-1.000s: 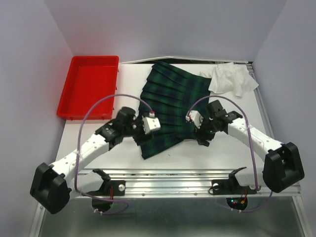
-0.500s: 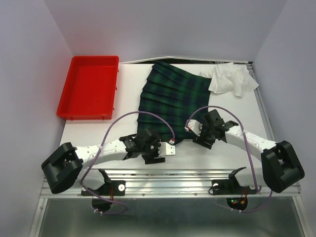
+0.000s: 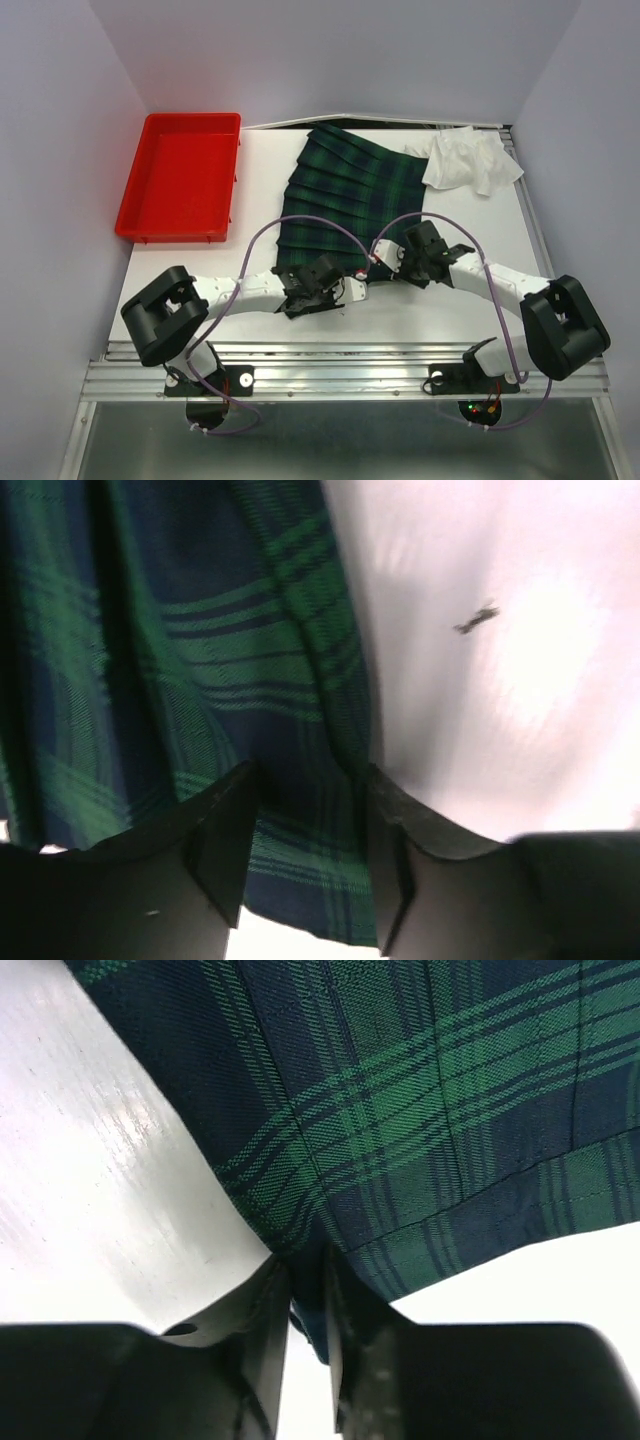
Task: Fold and stack the skirts
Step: Fold the skirt
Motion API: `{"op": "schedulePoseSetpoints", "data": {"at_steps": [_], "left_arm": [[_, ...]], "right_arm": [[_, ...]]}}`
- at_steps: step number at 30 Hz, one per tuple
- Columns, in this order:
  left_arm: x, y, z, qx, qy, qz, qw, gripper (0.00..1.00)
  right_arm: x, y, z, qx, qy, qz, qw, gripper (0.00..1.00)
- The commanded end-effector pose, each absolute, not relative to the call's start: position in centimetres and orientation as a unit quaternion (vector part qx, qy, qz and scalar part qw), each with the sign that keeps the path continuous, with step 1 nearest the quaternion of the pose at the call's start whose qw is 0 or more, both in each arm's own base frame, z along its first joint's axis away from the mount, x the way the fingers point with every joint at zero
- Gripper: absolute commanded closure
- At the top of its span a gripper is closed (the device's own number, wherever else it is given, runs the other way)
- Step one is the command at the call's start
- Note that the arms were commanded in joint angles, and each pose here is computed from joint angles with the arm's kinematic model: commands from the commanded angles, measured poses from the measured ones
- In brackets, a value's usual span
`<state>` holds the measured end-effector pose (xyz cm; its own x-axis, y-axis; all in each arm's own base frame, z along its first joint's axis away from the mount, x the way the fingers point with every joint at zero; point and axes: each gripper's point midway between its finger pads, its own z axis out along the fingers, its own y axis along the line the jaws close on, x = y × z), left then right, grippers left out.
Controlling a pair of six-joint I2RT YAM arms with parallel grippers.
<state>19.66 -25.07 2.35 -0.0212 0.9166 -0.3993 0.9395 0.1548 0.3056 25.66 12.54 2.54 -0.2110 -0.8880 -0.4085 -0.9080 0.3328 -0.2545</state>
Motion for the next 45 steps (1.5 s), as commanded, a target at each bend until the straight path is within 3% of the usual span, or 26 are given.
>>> {"op": "schedulePoseSetpoints", "data": {"at_steps": [1,5,6,15,20,25,33,40,45], "left_arm": [[21.0,-22.1,2.6,0.619,0.737,0.038,0.270,0.63],[20.7,-20.3,4.6,0.604,0.746,0.033,0.279,0.95],[20.5,-20.2,5.2,0.606,0.742,0.028,0.284,1.00],[14.6,-18.8,9.1,0.653,0.714,-0.078,0.239,1.00],[12.1,-19.4,16.2,0.687,0.649,-0.137,0.298,1.00],[12.1,-19.2,22.1,0.689,0.634,-0.135,0.324,1.00],[17.8,-16.3,27.0,0.599,0.678,-0.023,0.426,1.00],[16.8,-15.1,28.8,0.598,0.667,-0.033,0.443,1.00],[14.7,-16.1,30.9,0.622,0.638,-0.097,0.444,1.00]], "right_arm": [[28.1,13.6,4.3,-0.578,0.763,0.002,0.289,0.80],[28.4,14.2,4.6,-0.579,0.760,0.011,0.295,0.99],[28.5,14.4,4.7,-0.579,0.760,0.015,0.295,0.99],[25.7,22.2,8.5,-0.622,0.713,0.098,0.308,0.99],[24.0,23.8,11.0,-0.637,0.701,0.139,0.288,0.99],[21.3,21.9,15.6,-0.630,0.700,0.150,0.300,0.99],[19.2,17.8,18.9,-0.568,0.750,0.112,0.320,0.99],[16.0,16.0,20.8,-0.575,0.752,0.130,0.295,0.99],[14.7,15.8,22.5,-0.587,0.741,0.147,0.292,0.99]]}}
